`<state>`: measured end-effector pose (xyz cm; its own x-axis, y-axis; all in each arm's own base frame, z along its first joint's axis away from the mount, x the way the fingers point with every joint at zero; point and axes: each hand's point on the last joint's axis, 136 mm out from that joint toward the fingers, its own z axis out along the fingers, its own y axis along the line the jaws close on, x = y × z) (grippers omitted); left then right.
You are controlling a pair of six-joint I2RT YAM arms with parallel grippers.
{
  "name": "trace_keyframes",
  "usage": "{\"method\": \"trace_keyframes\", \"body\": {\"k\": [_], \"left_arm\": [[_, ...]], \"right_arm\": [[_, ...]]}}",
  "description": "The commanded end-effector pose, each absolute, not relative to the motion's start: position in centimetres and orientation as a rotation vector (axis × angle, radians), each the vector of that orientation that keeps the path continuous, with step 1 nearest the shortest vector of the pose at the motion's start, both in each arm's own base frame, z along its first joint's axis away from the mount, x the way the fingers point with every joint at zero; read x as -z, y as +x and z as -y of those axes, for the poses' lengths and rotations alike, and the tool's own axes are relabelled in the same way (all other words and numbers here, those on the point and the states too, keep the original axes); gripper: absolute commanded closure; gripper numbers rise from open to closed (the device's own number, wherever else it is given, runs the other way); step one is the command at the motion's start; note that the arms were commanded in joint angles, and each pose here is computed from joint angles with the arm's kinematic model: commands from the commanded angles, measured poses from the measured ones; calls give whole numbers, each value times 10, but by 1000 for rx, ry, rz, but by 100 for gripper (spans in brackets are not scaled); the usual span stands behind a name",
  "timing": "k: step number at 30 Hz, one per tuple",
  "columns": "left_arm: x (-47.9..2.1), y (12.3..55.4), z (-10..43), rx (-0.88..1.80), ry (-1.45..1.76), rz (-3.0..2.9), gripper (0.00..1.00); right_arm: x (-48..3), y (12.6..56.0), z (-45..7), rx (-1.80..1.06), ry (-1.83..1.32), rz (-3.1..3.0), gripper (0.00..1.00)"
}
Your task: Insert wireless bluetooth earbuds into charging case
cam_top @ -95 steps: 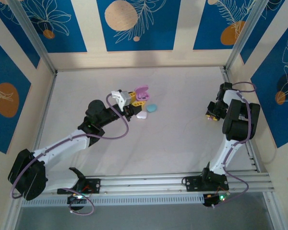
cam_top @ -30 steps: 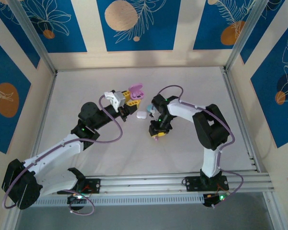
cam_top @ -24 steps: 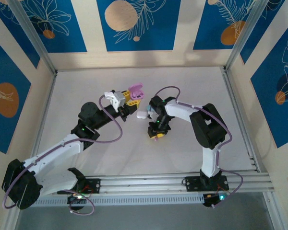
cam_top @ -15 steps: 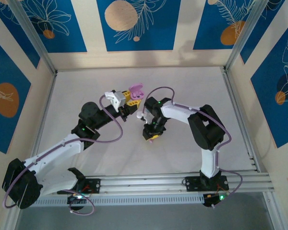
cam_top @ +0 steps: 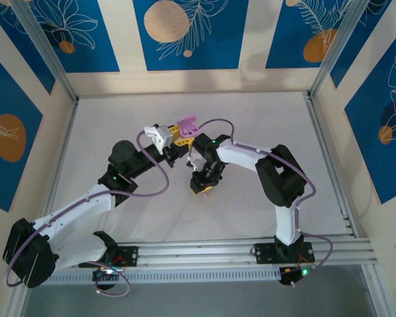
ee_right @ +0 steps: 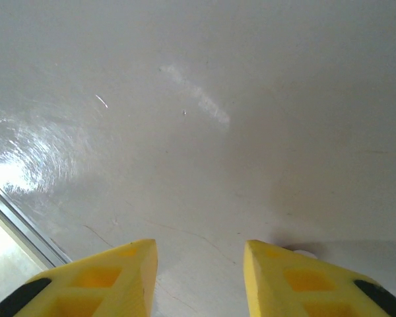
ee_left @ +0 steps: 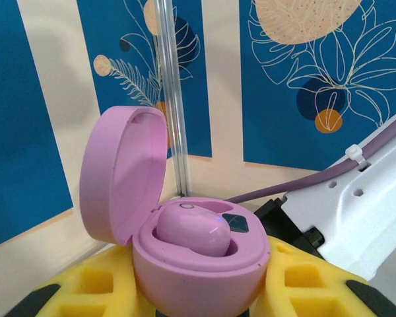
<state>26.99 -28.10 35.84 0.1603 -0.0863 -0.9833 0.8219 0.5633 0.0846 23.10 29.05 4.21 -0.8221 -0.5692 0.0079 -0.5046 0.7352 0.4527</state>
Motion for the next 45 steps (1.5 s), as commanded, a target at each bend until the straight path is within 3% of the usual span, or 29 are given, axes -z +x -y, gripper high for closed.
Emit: {"method": "trace_keyframes", "body": {"k": [1, 16, 26, 45], "left_arm": [[-372, 264, 282, 748, 735, -1204, 70], [-371, 265, 281, 744, 734, -1209, 70], [-369, 267, 283, 749, 732, -1217, 70], [-371, 268, 285, 775, 719, -1217, 70]], "right_arm": [[-54, 250, -289, 691, 871, 2843, 59], [-23, 235, -282, 669, 848, 2730, 59], [-35, 210, -268, 681, 823, 2704, 64], [-46, 178, -275, 723, 804, 2658, 64]]}}
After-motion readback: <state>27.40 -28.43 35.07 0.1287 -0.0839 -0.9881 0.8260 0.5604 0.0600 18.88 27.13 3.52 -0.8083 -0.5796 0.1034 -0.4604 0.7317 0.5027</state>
